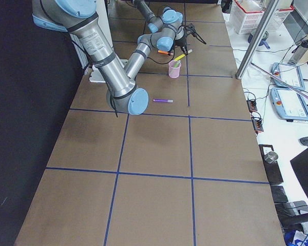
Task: Collect pens into pen holder
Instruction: 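Grasp the orange marker with left gripper while right carries yellow marker to cup, then lower the yellow marker into the cup and open the right gripper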
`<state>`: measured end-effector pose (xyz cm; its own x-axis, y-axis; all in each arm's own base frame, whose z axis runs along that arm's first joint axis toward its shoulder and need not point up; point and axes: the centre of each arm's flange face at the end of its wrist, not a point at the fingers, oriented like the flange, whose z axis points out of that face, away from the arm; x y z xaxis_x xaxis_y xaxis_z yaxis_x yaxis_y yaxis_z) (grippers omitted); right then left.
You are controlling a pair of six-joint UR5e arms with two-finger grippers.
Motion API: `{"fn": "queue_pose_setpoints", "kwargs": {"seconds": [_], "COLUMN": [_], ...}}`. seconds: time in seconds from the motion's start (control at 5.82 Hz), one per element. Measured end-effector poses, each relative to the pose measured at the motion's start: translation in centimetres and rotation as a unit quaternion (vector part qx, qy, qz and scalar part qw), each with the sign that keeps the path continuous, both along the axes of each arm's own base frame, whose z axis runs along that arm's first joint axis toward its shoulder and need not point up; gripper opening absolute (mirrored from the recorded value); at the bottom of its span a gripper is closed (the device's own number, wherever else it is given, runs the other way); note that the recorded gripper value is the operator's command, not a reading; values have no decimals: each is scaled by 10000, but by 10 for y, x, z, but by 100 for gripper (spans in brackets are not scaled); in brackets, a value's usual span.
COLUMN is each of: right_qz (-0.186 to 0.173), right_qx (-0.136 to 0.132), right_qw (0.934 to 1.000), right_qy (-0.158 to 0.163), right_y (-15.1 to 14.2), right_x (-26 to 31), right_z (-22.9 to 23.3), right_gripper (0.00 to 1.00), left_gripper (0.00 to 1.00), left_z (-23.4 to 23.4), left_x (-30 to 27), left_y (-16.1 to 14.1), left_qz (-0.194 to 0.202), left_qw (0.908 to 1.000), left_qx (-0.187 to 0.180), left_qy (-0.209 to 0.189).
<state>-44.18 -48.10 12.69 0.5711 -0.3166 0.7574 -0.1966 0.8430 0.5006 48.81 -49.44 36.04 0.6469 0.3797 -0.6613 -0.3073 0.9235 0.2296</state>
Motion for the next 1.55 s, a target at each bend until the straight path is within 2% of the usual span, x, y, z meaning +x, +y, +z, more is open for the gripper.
{"fn": "queue_pose_setpoints", "kwargs": {"seconds": [0.34, 0.69, 0.86, 1.2, 1.55], "right_qz": [340, 810, 971, 966, 857], "right_qx": [188, 339, 345, 353, 312], "right_qw": [9992, 9961, 9946, 9943, 9957], "right_qy": [62, -10, -124, -274, -185], "right_y": [12, 0, -9, -13, -4], "right_x": [-34, -44, -59, -92, -102], "right_z": [-17, -30, -19, 10, 29], "right_gripper": [0, 0, 0, 0, 0], "left_gripper": [100, 100, 100, 100, 100], "left_z": [0, -2, -2, -2, -1], "left_x": [0, 0, 0, 0, 0], "left_y": [0, 0, 0, 0, 1], "left_qz": [2, 6, 5, 10, 11], "left_qw": [10000, 10000, 10000, 10000, 10000], "left_qx": [4, 13, 13, 7, 5], "left_qy": [2, 11, 13, 12, 7]}}
